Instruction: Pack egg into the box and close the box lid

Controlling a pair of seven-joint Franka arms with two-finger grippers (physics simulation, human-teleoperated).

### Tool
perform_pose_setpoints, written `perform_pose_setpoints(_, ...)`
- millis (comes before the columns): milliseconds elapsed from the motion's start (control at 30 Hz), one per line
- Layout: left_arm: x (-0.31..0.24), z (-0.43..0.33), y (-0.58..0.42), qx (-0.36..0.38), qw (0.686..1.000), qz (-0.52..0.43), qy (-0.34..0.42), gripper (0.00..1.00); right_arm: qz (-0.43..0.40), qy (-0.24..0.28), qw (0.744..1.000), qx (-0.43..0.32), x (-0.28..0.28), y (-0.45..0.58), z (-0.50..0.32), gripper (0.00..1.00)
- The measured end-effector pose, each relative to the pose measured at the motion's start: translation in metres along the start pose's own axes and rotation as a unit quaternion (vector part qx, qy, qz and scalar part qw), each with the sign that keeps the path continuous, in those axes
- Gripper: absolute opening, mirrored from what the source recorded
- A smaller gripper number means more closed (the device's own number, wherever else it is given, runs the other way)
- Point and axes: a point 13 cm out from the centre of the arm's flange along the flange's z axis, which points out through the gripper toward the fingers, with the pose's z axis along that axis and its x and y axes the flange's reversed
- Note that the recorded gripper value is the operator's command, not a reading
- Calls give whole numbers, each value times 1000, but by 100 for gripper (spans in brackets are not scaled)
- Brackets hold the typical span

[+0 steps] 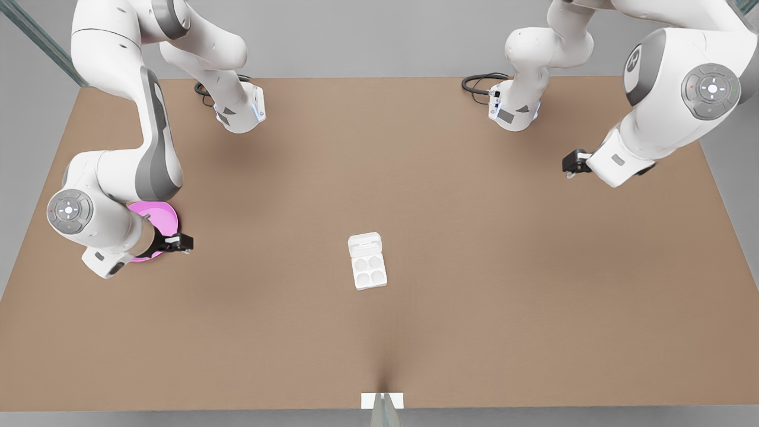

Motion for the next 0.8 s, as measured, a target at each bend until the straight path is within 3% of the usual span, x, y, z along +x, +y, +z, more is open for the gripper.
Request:
perform_pose_setpoints(167, -5, 0, 1, 2, 1000, -4, -6, 100, 3, 33, 999, -3, -4, -11, 48, 100)
perform_pose_setpoints(400, -7, 2, 0, 2, 1000, -6, -8, 100, 70, 93, 993, -30, 14, -96, 130, 100)
perform_pose_setpoints(600, -9, 5, 1, 2, 1000, -8, -7, 100, 102, 126, 986, -33, 110, -126, 161, 100)
perform_pose_setpoints(667, -10, 5, 1, 2, 1000, -9, -7, 100, 102, 123, 987, -25, 152, -126, 186, 100)
perform_pose_setpoints(800, -10, 5, 1, 2, 1000, -9, -7, 100, 94, 57, 994, -5, 135, -145, 183, 100)
